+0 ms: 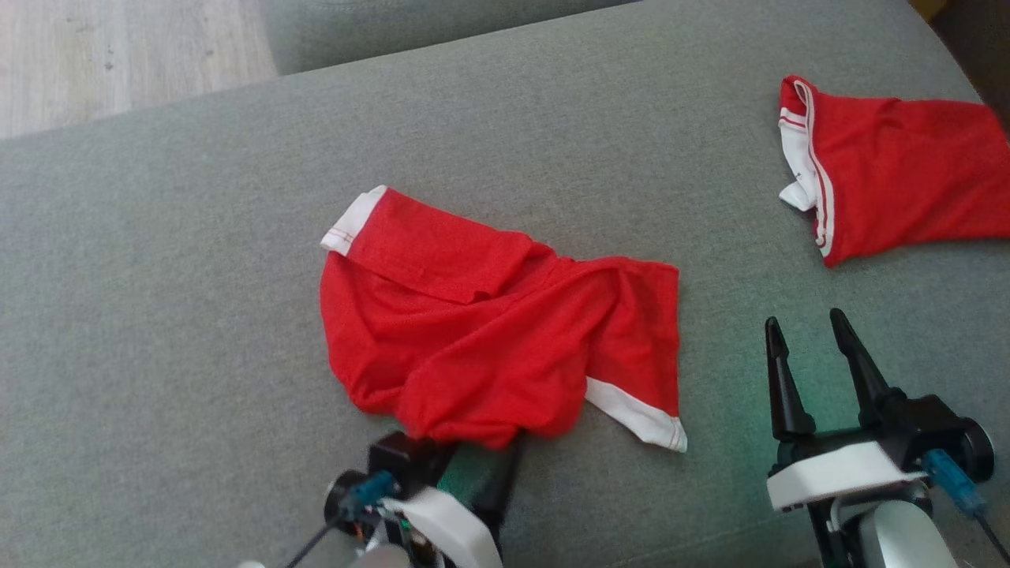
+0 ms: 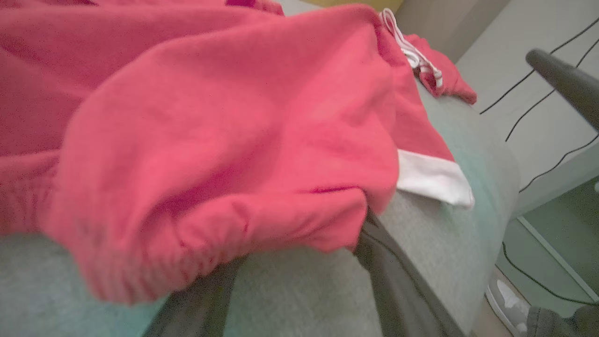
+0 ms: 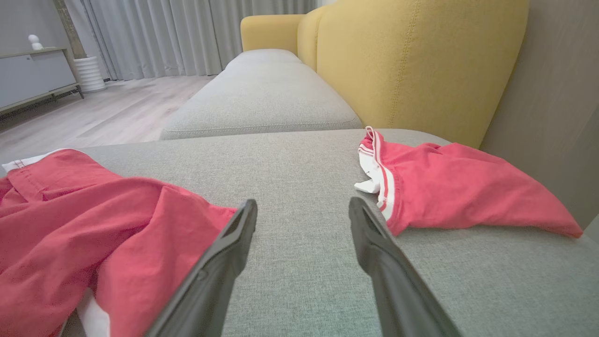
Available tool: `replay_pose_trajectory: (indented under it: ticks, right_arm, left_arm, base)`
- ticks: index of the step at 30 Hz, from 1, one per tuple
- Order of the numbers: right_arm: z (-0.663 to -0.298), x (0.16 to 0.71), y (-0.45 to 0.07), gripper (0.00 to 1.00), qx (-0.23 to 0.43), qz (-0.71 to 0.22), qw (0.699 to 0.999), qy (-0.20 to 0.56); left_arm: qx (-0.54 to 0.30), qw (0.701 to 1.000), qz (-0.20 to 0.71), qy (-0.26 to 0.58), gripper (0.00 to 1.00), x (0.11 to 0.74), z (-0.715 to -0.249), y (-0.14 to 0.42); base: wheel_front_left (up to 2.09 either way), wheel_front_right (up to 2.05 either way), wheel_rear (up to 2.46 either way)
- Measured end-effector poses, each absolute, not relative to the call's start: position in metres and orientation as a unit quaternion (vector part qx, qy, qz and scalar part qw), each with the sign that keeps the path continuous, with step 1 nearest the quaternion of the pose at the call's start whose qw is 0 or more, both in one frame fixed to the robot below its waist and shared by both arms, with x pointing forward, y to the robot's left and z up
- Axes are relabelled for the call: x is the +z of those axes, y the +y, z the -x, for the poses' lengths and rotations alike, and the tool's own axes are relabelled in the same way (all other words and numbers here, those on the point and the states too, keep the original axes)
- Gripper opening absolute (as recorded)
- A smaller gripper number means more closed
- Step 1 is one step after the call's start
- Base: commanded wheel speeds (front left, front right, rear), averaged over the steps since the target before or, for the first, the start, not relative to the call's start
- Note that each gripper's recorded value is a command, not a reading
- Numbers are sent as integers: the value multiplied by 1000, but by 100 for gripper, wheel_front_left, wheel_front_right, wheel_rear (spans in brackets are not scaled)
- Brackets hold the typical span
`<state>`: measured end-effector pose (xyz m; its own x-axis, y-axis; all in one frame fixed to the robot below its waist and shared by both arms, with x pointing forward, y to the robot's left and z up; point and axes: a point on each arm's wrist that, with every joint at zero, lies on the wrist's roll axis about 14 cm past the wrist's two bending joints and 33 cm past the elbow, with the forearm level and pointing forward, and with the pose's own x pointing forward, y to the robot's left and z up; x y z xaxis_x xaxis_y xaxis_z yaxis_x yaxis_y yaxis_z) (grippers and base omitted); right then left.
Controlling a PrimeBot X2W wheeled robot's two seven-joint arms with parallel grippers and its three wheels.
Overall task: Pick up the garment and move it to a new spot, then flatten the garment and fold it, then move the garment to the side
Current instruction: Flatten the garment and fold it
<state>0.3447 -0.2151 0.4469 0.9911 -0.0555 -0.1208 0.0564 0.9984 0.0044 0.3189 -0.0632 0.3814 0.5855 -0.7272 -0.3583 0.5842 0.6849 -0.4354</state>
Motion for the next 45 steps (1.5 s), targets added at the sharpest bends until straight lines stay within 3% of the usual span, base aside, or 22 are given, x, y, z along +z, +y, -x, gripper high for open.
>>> replay_pose_trajectory:
  ticks: [1, 2, 3, 4, 12, 19, 29, 37, 41, 45]
  right_arm:
    - [-345, 447, -216, 100, -29, -4, 998, 61]
    - [-345, 446, -216, 100, -29, -4, 998, 62]
    - [-345, 446, -216, 100, -29, -4, 998, 62]
    - [-345, 446, -215, 100, -28, -4, 998, 62]
    - [-349, 450, -213, 100, -24, -6, 998, 54]
    - [-353, 459, -204, 100, -11, -16, 999, 38]
    - [-348, 471, -196, 100, 1, -23, 1000, 19]
    - [-340, 473, -196, 100, -1, -32, 999, 15]
    - [-335, 474, -198, 100, -7, -38, 999, 13]
    - [-329, 474, -201, 100, -15, -45, 999, 12]
  left_arm:
    - [-367, 883, 142, 255, 95, 384, -324, -63]
    - [-360, 886, 150, 252, 77, 386, -328, -62]
    - [-354, 889, 153, 247, 10, 388, -333, -61]
    - [-353, 891, 152, 242, 0, 390, -336, -61]
    - [-360, 898, 152, 202, 0, 423, -361, -59]
    - [-401, 889, 96, 200, 0, 462, -359, -31]
    - [-507, 814, -19, 284, 0, 507, -291, 4]
    - [-580, 720, -96, 368, 0, 519, -248, 13]
    - [-605, 686, -109, 389, 0, 530, -247, 10]
    - [-603, 682, -125, 394, 0, 545, -272, 1]
  base:
    - [0, 0, 0]
    - [0, 0, 0]
    - [0, 0, 0]
    - [0, 0, 0]
    - [0, 0, 0]
    - [0, 0, 0]
    - [0, 0, 0]
    - [0, 0, 0]
    - [0, 0, 0]
    - [0, 0, 0]
